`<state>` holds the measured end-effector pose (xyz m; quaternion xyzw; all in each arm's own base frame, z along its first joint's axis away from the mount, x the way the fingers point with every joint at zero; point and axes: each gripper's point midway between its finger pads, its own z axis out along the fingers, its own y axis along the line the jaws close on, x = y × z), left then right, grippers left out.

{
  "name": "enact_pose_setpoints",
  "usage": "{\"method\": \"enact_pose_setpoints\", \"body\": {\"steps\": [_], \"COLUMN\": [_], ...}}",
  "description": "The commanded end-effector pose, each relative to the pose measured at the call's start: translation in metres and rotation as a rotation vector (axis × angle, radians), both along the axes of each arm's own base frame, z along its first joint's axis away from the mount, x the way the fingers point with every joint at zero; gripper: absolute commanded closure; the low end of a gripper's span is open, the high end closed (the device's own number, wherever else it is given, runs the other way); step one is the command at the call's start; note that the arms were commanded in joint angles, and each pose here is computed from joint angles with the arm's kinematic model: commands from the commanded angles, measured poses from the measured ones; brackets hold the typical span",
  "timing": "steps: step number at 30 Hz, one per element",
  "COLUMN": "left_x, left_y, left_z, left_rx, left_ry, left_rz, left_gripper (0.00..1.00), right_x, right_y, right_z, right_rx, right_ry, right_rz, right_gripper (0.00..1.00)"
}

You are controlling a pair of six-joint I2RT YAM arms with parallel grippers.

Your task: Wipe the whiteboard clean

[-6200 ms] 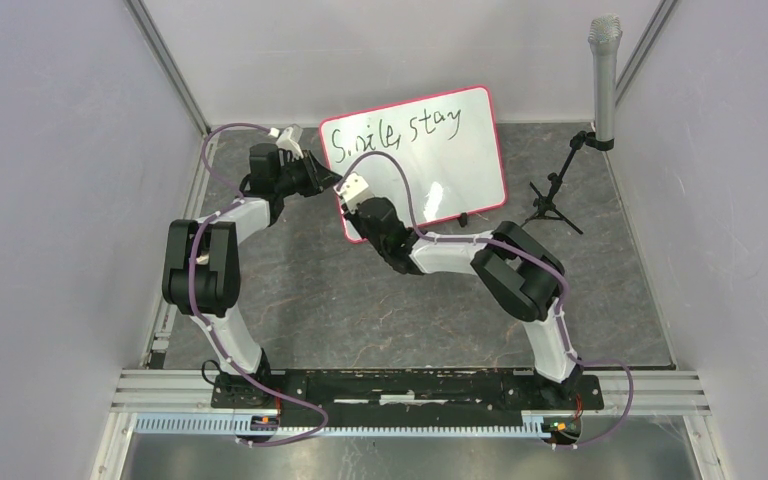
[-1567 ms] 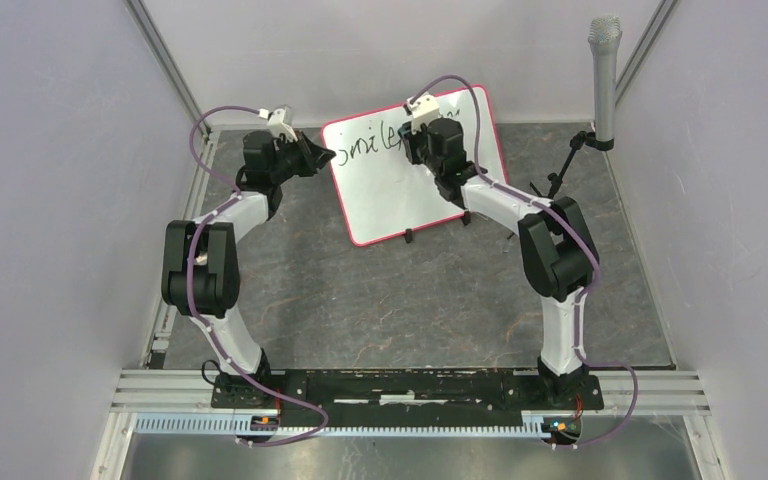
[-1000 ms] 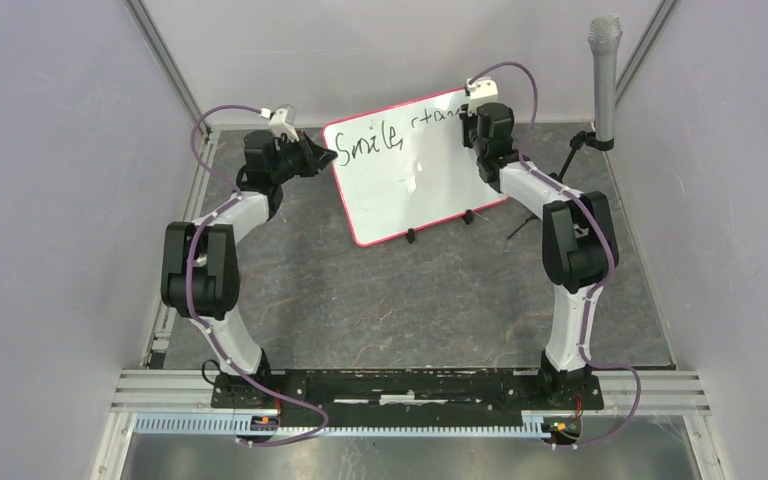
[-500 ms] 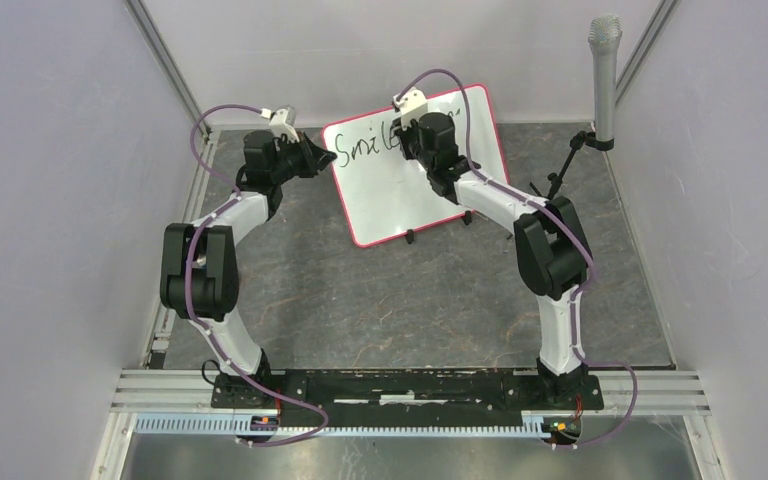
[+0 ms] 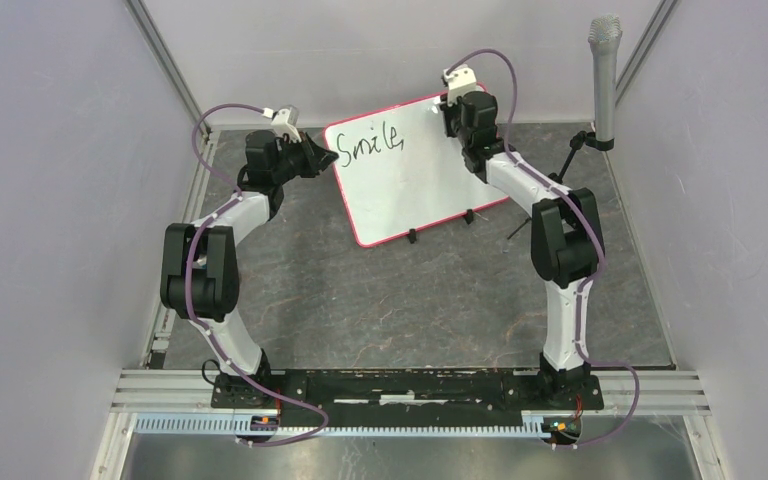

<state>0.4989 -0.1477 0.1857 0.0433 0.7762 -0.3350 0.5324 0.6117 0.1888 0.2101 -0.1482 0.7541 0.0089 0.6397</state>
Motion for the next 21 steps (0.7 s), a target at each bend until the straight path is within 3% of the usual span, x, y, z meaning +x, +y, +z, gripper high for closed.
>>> {"method": "enact_pose_setpoints", "body": {"steps": [1, 12, 21], "left_x": [-0.001, -0.001, -0.002], "left_y": [-0.003, -0.002, -0.003], "left_z": [0.016, 0.015, 0.017], "left_rx": [0.074, 0.08, 0.076], "left_ry": [-0.091, -0.089, -0.092], "left_rz": [-0.018, -0.016, -0.02], "left_gripper": [0.98, 0.98, 0.98], "right_x": [0.013, 0.016, 0.002], "right_y": [-0.039, -0.065, -0.011], "right_z": [-0.02, -0.021, -0.017], "right_rx": [-0.034, -0.016, 0.013], "right_ry": [0.05, 0.058, 0.053], "right_rz": [-0.096, -0.155, -0.005], "right_gripper": [1.0, 1.0, 1.0]}}
